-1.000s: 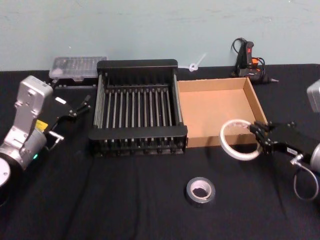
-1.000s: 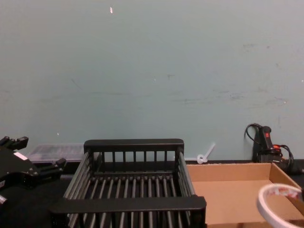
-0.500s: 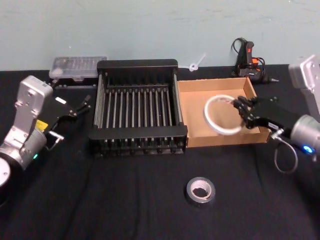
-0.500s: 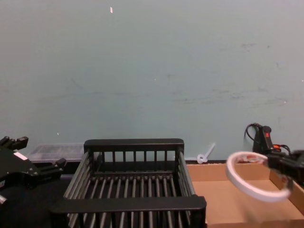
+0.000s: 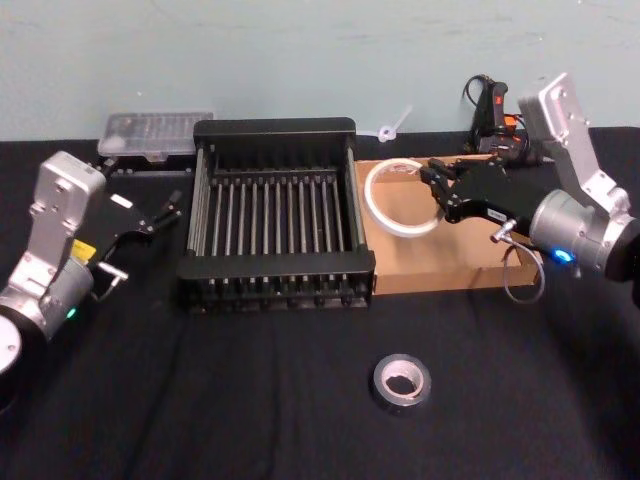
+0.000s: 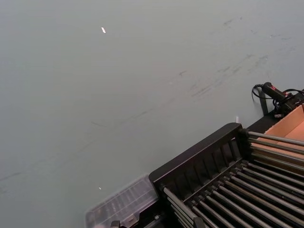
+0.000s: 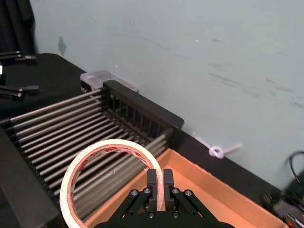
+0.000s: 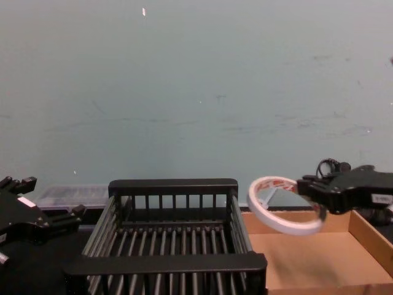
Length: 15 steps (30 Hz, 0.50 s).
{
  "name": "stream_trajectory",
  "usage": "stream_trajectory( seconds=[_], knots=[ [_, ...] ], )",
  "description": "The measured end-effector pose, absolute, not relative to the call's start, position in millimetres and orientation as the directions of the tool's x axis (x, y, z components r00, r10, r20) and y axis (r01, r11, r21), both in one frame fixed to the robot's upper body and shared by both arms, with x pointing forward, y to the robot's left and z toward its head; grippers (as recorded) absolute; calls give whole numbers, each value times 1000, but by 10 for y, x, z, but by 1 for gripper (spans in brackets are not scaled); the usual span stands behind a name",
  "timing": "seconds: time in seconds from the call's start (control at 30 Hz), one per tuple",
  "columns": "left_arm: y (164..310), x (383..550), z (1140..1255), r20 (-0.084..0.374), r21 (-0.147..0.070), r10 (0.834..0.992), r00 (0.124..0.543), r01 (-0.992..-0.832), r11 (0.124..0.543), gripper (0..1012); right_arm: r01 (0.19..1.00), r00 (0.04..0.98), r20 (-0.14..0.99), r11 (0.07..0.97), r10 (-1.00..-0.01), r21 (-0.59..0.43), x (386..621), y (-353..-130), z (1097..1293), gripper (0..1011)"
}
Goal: Pick up the white tape and place it into the black box , Pick up the silver tape and place it into the brown box.
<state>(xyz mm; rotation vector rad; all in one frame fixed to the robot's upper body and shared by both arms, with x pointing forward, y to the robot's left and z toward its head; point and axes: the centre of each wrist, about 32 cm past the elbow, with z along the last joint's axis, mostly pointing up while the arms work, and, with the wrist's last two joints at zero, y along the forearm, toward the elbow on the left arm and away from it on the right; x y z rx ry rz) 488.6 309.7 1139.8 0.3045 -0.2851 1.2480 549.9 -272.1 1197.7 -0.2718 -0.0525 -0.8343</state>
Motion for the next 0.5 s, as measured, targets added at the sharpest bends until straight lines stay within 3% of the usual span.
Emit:
stream_trajectory(
  seconds=[0.5],
  knots=[
    [3097, 4886, 11398, 374, 70, 880, 292, -955, 287, 1001, 673, 740, 171, 711, -651, -203, 5791, -2365, 12021, 87]
  ],
)
